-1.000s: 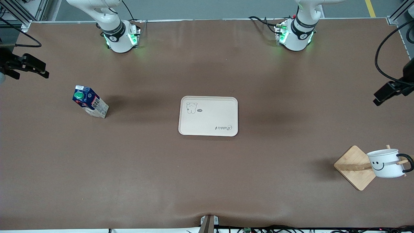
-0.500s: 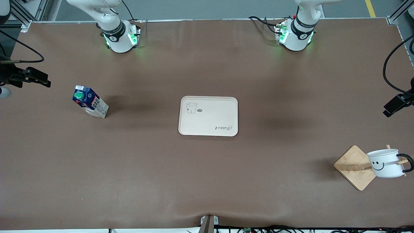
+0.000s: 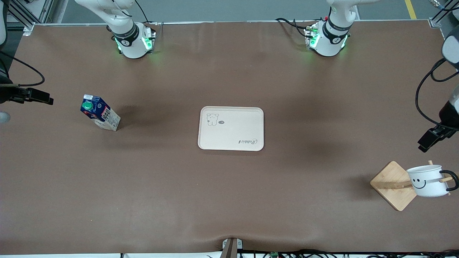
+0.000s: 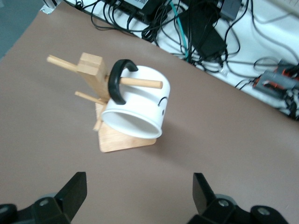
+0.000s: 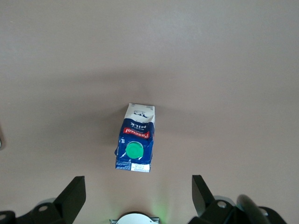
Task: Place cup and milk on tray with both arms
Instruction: 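Grasp the milk carton with the right gripper while the left gripper grasps the mug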
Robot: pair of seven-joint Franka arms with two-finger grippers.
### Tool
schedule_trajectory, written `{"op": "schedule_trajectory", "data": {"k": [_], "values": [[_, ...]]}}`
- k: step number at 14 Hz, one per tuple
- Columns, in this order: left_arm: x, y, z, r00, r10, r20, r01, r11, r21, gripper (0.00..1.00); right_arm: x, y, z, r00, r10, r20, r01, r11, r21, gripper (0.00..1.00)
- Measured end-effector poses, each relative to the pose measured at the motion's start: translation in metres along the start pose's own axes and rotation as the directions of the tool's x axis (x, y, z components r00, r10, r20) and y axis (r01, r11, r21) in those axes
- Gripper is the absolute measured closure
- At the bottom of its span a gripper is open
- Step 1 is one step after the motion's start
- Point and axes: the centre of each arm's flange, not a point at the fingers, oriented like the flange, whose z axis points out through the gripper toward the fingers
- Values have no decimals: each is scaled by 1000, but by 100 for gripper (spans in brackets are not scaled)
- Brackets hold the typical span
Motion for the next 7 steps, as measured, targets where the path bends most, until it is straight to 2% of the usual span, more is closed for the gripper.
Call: {"op": "schedule_trajectory", "data": {"k": [2,4,7], "values": [[-8,3,15,998,-27,-54,25,999,-48,0,11,1,17,1000,0,26,-1,1000,2,0],[-17,4,33,996,-30,-81,23,997,-77,0,28,-2,41,999,-7,37,7,1000,1,0],[-25,5,54,996,11,-89,-16,998,-59,0,49,2,98,999,-2,41,2,1000,2,0]]}}
